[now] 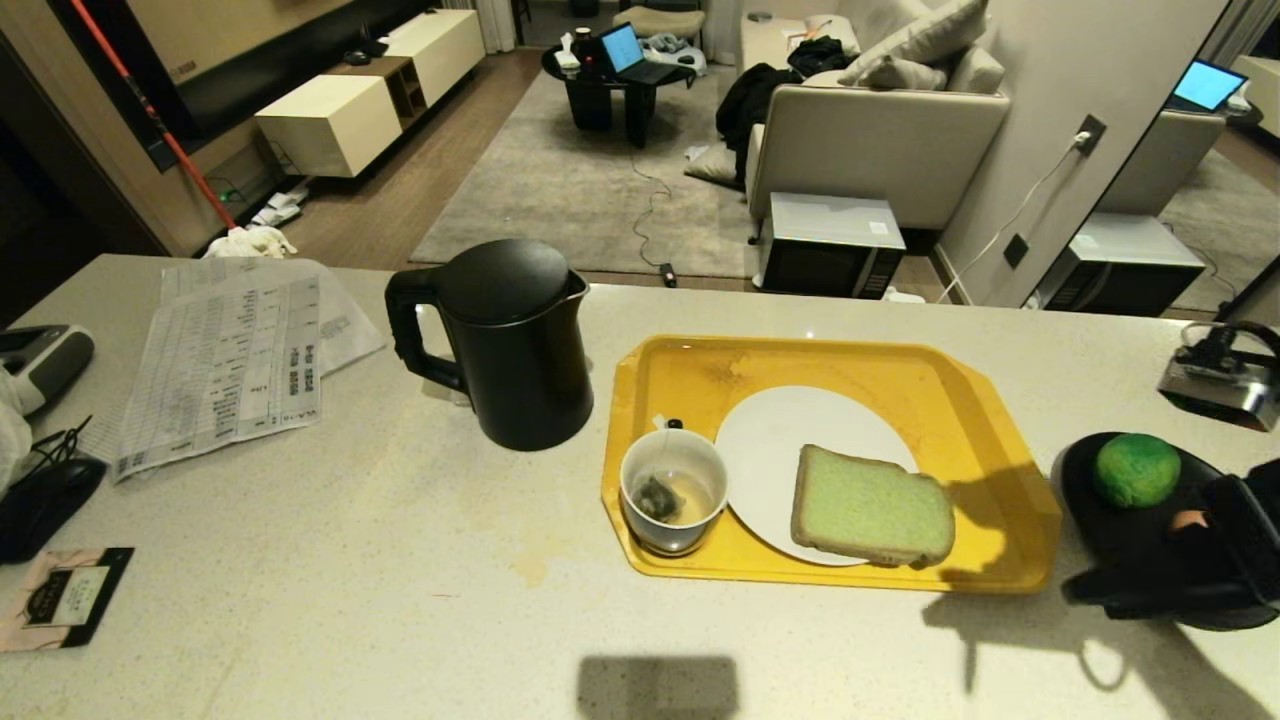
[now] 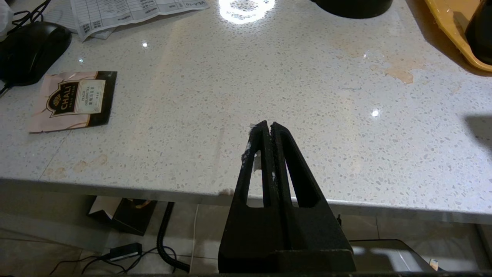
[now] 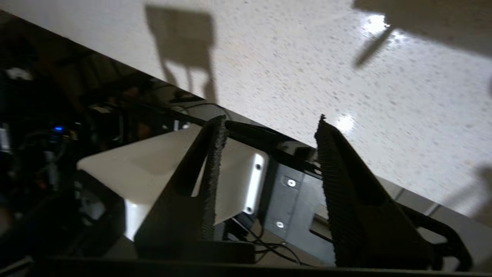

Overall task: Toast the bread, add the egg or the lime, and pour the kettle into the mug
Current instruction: Pick up the bread slice

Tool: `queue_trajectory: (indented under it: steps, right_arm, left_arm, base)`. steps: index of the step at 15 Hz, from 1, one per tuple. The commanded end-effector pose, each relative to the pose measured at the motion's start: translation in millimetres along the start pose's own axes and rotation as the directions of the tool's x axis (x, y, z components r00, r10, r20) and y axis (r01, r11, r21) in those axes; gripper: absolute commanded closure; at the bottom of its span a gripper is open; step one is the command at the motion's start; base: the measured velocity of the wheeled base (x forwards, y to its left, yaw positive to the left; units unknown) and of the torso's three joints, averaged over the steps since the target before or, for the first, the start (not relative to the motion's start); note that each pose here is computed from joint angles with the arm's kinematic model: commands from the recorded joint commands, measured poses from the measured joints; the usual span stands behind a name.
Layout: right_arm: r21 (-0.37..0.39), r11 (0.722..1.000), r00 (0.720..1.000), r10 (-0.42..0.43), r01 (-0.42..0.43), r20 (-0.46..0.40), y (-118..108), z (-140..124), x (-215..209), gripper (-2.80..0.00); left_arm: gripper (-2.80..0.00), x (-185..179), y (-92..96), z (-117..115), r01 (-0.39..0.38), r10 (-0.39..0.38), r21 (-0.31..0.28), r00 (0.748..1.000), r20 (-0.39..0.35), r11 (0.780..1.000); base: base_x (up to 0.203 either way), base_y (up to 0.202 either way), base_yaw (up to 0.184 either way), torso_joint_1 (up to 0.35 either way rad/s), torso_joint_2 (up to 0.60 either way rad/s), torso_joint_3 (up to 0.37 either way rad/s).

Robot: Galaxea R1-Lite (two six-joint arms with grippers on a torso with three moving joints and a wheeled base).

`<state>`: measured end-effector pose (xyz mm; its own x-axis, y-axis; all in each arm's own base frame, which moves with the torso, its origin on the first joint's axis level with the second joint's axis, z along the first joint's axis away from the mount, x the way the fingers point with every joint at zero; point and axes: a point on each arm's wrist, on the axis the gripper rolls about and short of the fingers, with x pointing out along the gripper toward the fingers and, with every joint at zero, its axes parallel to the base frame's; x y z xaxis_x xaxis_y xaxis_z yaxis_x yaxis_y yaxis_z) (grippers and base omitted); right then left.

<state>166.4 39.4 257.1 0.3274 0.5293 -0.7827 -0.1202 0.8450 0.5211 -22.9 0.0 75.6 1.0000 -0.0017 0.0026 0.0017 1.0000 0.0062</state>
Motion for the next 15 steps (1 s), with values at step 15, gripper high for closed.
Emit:
queue_trajectory:
  steps: [15]
  right_arm:
    - [0.110,0.992,0.988,0.078,-0.063,-0.136,-62,75,87,-2.80]
  left_arm:
    - [0.00,0,0.0,0,0.000,0.000,0.000,1.000,0.001,1.000]
  base:
    - [0.000,0.000,0.000,0.000,0.00,0.000]
